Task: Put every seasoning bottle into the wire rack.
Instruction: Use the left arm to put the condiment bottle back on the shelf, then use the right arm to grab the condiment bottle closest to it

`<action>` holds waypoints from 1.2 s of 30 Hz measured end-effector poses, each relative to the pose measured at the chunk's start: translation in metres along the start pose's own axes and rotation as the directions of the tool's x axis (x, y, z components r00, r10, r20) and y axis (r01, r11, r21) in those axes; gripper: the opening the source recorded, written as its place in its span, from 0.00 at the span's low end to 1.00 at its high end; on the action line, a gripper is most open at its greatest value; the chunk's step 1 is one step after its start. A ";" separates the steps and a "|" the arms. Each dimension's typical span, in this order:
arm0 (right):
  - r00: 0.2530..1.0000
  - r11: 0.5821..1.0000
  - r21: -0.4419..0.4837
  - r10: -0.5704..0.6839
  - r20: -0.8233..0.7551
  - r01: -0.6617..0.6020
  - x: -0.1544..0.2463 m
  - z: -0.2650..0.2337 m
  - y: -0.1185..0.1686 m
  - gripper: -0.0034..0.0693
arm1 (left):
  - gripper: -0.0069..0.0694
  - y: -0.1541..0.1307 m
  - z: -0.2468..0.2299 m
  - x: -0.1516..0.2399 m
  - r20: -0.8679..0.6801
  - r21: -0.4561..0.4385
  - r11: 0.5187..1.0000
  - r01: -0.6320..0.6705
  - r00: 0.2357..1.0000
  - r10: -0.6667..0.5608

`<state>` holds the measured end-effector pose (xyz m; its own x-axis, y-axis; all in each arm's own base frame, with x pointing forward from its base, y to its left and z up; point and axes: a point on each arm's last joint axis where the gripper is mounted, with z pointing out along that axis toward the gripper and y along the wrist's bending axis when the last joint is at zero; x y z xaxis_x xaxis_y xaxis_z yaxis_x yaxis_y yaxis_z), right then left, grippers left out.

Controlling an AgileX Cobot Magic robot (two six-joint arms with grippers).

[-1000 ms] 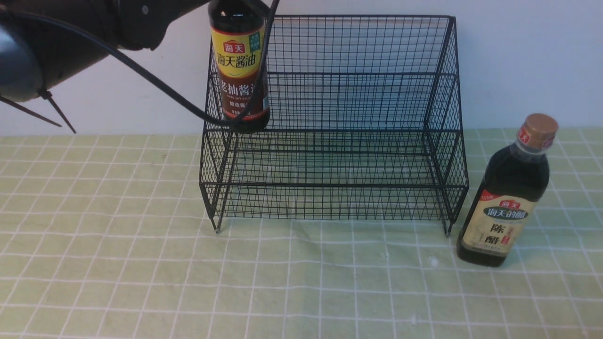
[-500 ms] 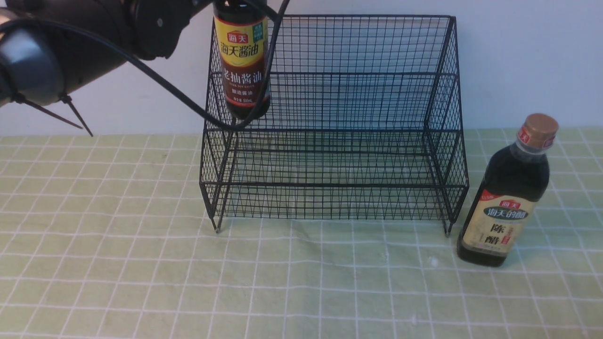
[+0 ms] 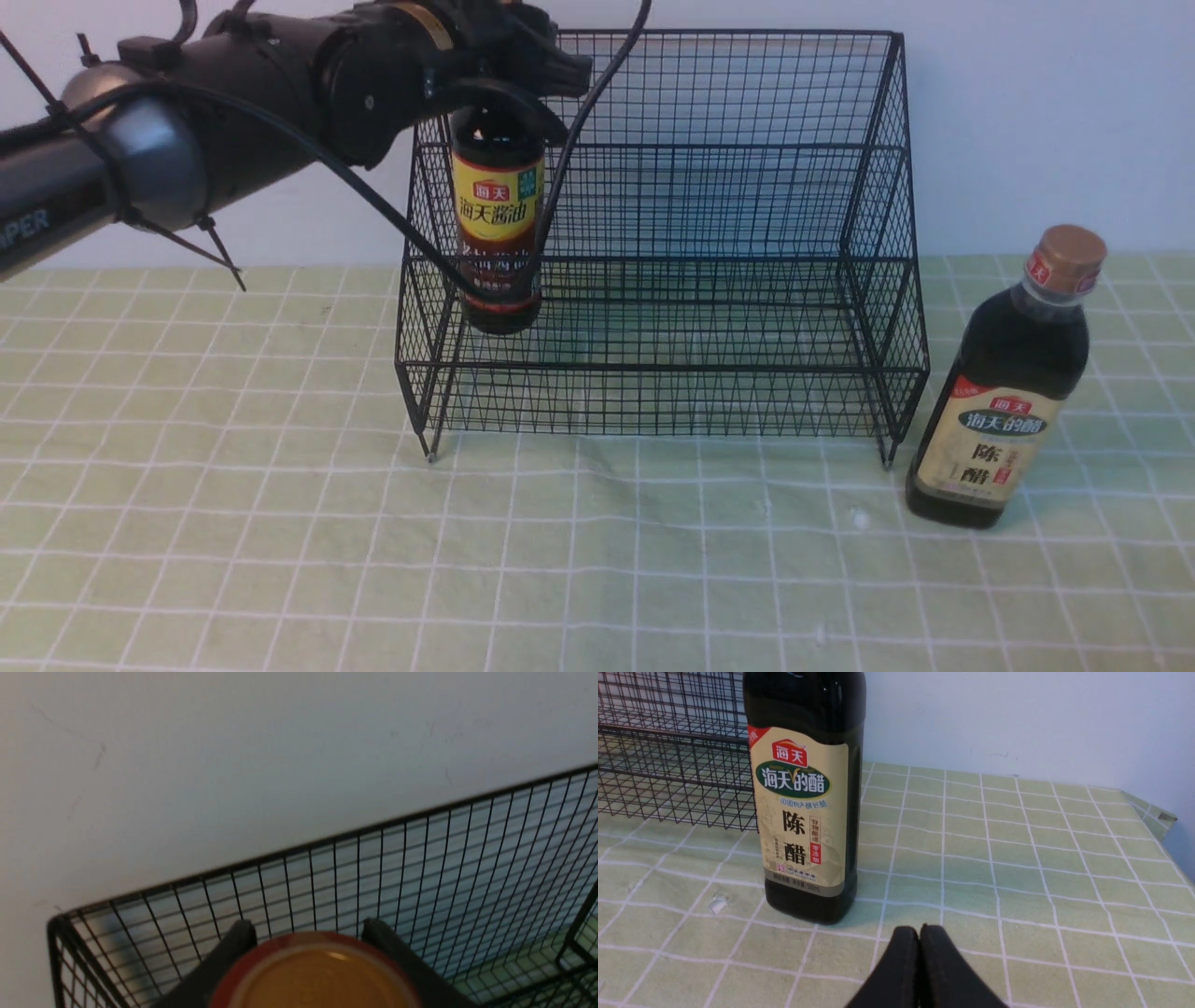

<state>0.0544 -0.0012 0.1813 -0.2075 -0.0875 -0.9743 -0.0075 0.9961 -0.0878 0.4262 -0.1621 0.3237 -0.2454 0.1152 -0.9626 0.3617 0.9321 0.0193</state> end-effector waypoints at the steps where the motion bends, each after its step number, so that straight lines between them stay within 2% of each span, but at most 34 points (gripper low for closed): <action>1: 1.000 1.000 0.000 0.000 0.000 0.000 0.000 0.000 0.000 0.03 | 0.43 0.000 0.002 0.004 -0.024 0.001 1.000 0.004 1.000 -0.004; 4: 1.000 1.000 0.000 0.000 0.000 0.000 0.000 0.000 0.000 0.03 | 0.43 0.000 0.007 0.014 -0.078 0.002 1.000 0.021 0.997 -0.020; 13: 1.000 1.000 0.000 0.000 0.000 0.000 0.000 0.000 0.000 0.03 | 0.44 -0.001 0.005 0.015 -0.109 0.003 1.000 0.028 0.994 -0.027; 17: 1.000 1.000 0.000 0.000 0.000 0.000 0.000 0.000 0.000 0.03 | 0.52 -0.001 -0.004 0.007 -0.122 0.004 1.000 0.027 0.992 -0.026; 18: 1.000 1.000 0.000 0.000 0.000 0.000 0.000 0.000 0.000 0.03 | 0.58 -0.001 -0.012 0.000 -0.119 0.004 1.000 0.027 0.993 -0.026; 21: 1.000 1.000 0.000 0.000 0.000 0.000 0.000 0.000 0.000 0.03 | 0.65 -0.001 -0.023 -0.011 -0.115 0.006 1.000 0.021 0.993 -0.020; 27: 1.000 1.000 0.000 0.000 0.000 0.000 0.000 0.000 0.000 0.03 | 0.69 -0.001 -0.053 -0.029 -0.157 0.011 1.000 -0.004 0.988 0.006; 31: 1.000 1.000 0.000 0.000 0.000 0.000 0.000 0.000 0.000 0.03 | 0.62 0.000 -0.078 -0.044 -0.167 0.008 1.000 -0.029 0.986 0.030; 32: 1.000 1.000 0.000 0.000 0.000 0.000 0.000 0.000 0.000 0.03 | 0.55 0.001 -0.097 -0.054 -0.168 0.008 1.000 -0.029 0.985 0.030; 33: 1.000 1.000 0.000 0.000 0.000 0.000 0.000 0.000 0.000 0.03 | 0.52 0.001 -0.107 -0.059 -0.163 0.008 1.000 -0.029 0.986 0.030; 34: 1.000 1.000 0.000 0.000 0.000 0.000 0.000 0.000 0.000 0.03 | 0.43 0.001 -0.122 -0.065 -0.175 0.008 1.000 -0.029 0.984 0.030; 35: 1.000 1.000 0.000 0.000 0.000 0.000 0.000 0.000 0.000 0.03 | 0.43 0.001 -0.125 -0.067 -0.168 0.008 1.000 -0.029 0.985 0.030; 36: 1.000 1.000 0.000 0.000 0.000 0.000 0.000 0.000 0.000 0.03 | 0.33 0.001 -0.144 -0.074 -0.174 0.008 1.000 -0.029 0.984 0.030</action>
<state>0.0544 -0.0012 0.1813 -0.2075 -0.0875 -0.9743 -0.0075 0.9961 -0.0878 0.3153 -0.1203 0.4339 -0.3873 0.2008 -0.8998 0.3761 0.9255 0.0447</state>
